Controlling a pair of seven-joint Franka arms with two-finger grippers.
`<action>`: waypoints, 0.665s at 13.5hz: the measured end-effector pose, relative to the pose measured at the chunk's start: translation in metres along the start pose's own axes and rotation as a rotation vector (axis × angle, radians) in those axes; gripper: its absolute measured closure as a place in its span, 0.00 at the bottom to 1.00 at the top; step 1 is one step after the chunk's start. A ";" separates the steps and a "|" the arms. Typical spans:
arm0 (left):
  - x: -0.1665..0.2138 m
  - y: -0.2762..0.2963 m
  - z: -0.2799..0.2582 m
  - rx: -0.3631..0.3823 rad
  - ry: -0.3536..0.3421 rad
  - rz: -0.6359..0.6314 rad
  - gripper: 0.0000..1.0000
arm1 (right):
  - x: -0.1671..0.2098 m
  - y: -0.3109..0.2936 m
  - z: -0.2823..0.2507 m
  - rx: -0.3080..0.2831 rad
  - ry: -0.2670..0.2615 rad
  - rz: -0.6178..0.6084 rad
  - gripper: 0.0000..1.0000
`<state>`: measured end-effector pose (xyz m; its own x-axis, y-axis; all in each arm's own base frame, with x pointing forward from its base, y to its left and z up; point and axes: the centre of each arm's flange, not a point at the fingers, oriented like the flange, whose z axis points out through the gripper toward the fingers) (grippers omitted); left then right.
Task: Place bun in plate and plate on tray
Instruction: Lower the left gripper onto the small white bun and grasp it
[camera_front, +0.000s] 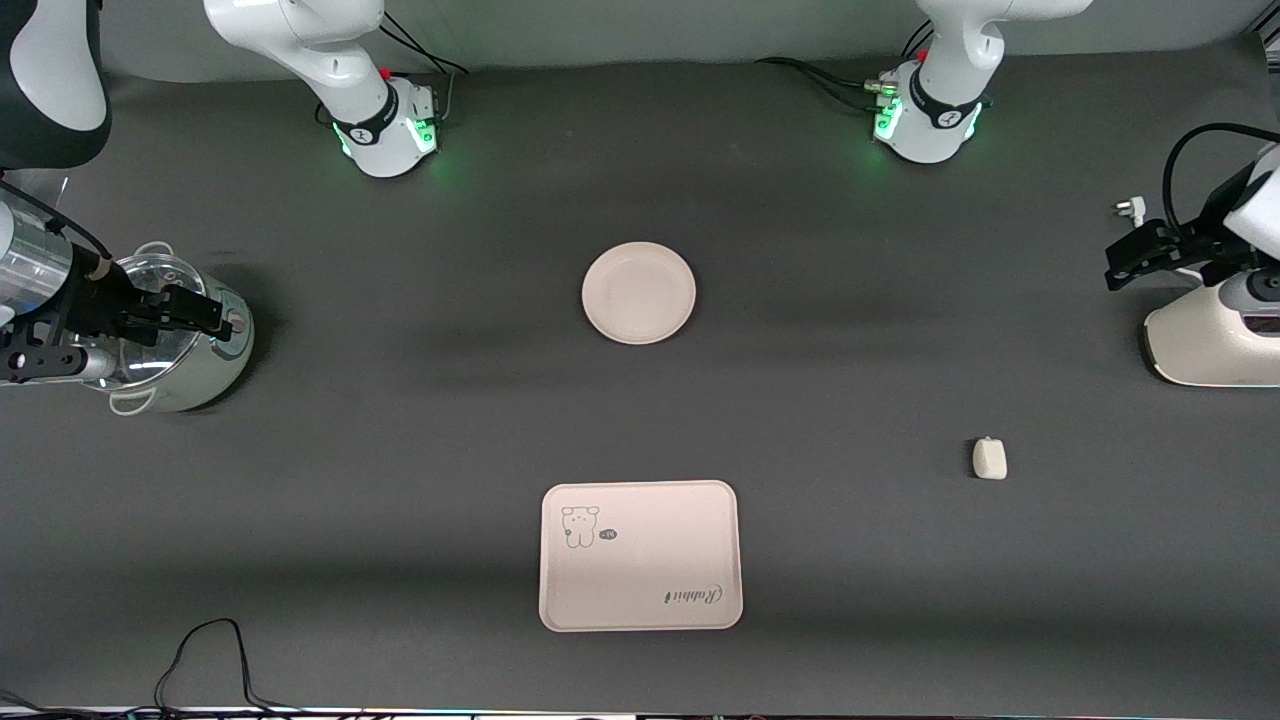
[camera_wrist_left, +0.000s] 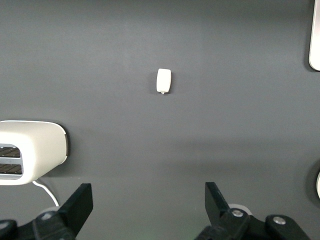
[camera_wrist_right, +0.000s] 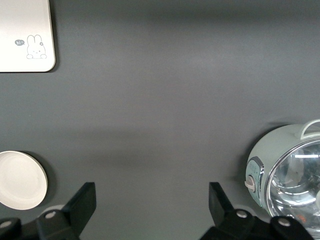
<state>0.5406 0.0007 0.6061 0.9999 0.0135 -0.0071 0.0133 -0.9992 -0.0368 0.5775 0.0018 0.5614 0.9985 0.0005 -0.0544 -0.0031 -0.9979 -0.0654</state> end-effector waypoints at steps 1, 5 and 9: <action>0.000 0.000 0.000 0.001 0.000 0.000 0.00 | 0.000 0.000 0.000 0.000 0.000 -0.001 0.00; 0.029 0.003 0.045 0.013 -0.007 0.007 0.00 | 0.000 -0.004 0.000 0.000 0.001 -0.008 0.00; 0.099 0.003 0.207 0.029 -0.016 0.038 0.00 | 0.000 -0.004 0.000 0.000 -0.001 -0.008 0.00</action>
<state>0.6376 0.0066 0.3982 0.9994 -0.0239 -0.0252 -0.0254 -0.9976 -0.0647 0.5770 0.0054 0.5620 0.9985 0.0088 -0.0545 0.0052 -0.9978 -0.0661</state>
